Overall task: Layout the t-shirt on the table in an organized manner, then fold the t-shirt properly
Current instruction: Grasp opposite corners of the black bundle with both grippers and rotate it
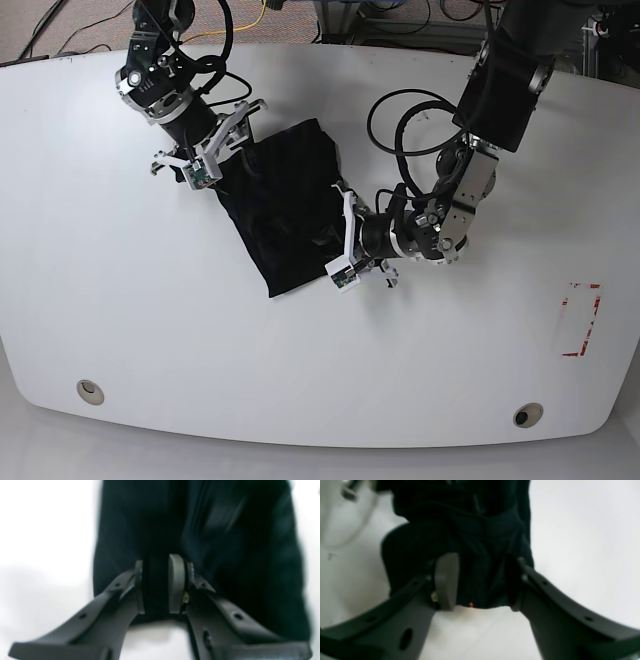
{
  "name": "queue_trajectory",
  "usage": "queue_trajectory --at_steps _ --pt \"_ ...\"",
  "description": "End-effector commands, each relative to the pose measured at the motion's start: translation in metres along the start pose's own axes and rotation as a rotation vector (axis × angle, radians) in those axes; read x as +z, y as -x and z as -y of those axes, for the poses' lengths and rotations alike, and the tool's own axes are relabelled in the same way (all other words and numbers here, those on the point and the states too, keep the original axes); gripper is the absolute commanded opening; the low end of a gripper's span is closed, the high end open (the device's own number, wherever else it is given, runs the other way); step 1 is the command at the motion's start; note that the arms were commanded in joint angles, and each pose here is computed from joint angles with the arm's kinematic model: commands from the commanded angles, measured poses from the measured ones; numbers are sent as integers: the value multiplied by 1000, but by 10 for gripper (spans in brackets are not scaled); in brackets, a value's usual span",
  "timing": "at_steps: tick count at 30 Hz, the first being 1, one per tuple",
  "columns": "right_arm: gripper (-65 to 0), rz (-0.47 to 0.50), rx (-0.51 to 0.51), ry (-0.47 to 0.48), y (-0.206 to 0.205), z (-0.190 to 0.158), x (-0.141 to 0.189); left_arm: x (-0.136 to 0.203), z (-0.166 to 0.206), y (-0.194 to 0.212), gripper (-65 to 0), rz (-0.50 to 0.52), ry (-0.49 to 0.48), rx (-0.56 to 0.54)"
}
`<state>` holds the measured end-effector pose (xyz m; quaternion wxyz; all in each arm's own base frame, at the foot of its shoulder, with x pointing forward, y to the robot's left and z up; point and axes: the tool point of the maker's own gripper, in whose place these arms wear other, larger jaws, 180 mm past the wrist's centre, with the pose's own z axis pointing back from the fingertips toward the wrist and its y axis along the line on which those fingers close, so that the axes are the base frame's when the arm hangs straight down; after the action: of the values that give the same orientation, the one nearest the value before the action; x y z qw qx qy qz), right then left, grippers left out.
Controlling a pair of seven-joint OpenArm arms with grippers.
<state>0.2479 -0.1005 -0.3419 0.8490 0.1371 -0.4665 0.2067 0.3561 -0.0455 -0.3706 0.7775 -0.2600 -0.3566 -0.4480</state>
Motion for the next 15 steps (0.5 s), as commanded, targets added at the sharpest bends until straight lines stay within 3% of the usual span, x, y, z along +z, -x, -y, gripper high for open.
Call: queue_trajectory --at_steps 1,4,7,12,15 --pt "-235 62 30 16 -25 8 0 11 -2 -39 -531 98 -11 -57" --pt "-168 72 33 22 -30 16 -7 16 6 -46 -531 125 -10 -81" --pt "-170 63 51 25 -32 29 -14 21 12 -41 -531 146 -15 -59" --pt "-230 12 61 4 -23 48 -36 30 23 -16 -531 149 -36 20" --pt "-301 -30 60 -8 -13 61 -46 32 34 4 -531 112 -33 63"
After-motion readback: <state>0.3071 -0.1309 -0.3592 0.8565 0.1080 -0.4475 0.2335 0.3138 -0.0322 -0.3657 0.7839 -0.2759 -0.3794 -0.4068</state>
